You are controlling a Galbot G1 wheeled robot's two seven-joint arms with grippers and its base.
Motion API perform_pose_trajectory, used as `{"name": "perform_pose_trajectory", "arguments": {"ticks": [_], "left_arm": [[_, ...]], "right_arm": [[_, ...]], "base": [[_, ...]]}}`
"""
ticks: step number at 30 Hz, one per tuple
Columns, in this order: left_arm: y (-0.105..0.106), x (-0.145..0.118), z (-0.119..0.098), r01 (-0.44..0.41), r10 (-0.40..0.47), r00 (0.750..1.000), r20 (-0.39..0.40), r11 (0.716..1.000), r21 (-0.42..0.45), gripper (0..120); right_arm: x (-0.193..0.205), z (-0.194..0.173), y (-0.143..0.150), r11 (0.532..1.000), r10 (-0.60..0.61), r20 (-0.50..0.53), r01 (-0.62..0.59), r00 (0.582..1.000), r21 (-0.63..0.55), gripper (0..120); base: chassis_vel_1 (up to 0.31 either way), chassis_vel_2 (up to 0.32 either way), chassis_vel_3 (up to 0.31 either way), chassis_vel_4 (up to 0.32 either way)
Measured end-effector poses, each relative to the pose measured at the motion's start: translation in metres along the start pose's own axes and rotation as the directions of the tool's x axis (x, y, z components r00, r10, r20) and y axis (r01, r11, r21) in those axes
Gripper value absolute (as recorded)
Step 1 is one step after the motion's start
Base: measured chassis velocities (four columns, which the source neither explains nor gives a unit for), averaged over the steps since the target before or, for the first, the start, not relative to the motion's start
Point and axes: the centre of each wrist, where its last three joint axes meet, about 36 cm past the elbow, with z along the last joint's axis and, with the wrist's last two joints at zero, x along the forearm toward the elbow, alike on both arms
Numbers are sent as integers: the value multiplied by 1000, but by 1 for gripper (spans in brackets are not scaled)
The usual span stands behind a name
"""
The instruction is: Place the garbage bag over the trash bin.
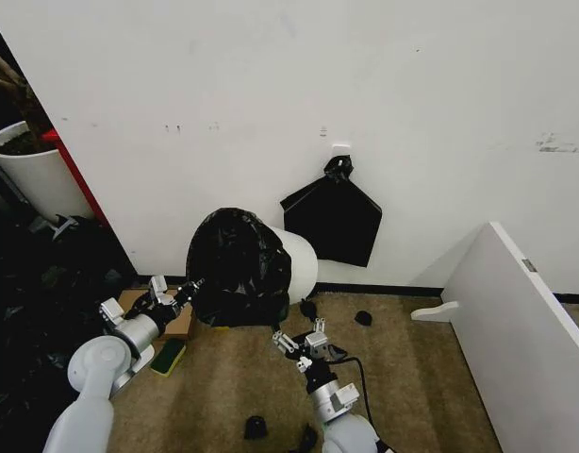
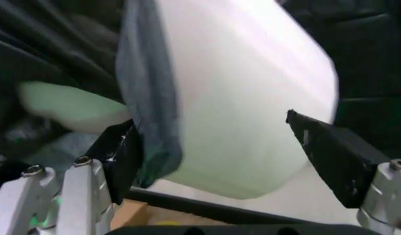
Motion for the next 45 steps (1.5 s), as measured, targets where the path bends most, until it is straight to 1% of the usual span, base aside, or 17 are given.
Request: {"name": "perform_pose_trajectory", "arguments": {"ticks": [4,10,13,16,18,19,20,25,29,30,33,35,38,39,42,43,45], "left_arm": [[-1,-1,2,-3,3,1000,-4,1000,-3,0],[-5,-4,5,-6,6,1000,-13,1000,-14,0],[-6,-8,7,-3,2,1000,-22,1000,-26,0],[-5,-9,7,5,-6,1000,-29,999,-35,0],[-5,-9,7,5,-6,1000,-29,999,-35,0],[-5,-10,7,7,-9,999,-32,999,-40,0],[-4,-10,7,12,-14,999,-36,999,-50,0],[-4,-10,7,21,-24,999,-40,997,-71,0],[-6,-10,7,18,-23,999,-42,994,-105,0],[-6,-10,7,18,-23,999,-42,994,-105,0],[-5,-11,10,-3,-1,1000,-22,991,-137,0],[2,-12,15,-21,21,1000,3,988,-156,0],[20,-14,26,-75,89,994,64,978,-195,0],[20,-14,26,-75,89,994,64,978,-195,0],[44,-15,41,-117,160,978,136,953,-280,0],[59,-15,50,-156,220,959,181,936,-315,0],[59,-15,50,-156,220,959,181,936,-315,0]], "right_arm": [[-5,4,-10,999,-3,19,2,1000,32,79],[-5,10,-22,995,-92,73,89,993,44,79],[8,13,-29,974,-224,105,220,969,50,80],[18,16,-38,950,-311,113,305,944,68,82],[18,16,-38,950,-311,113,305,944,68,82],[20,16,-42,940,-340,116,335,933,65,83],[24,16,-55,931,-366,125,362,922,49,83],[30,18,-79,917,-399,125,395,908,56,82],[49,22,-108,873,-487,115,477,866,100,82],[49,22,-108,873,-487,115,477,866,100,82],[59,18,-126,829,-559,124,549,820,107,82],[61,10,-137,807,-590,152,581,793,103,82],[59,-10,-158,776,-630,199,618,751,125,81],[59,-10,-158,776,-630,199,618,751,125,81],[56,-31,-167,802,-596,252,584,763,127,79],[54,-39,-168,820,-568,281,560,774,117,79],[54,-39,-168,820,-568,281,560,774,117,79]], "base": [[0,0,0,0],[0,0,0,0],[0,0,0,0],[0,0,0,0],[0,0,0,0],[0,0,0,0],[0,0,0,0],[0,0,0,0],[0,0,0,0],[0,0,0,0],[0,0,0,0],[0,0,0,0],[0,0,0,0],[0,0,0,0],[0,0,0,0],[0,0,0,0],[0,0,0,0]]}}
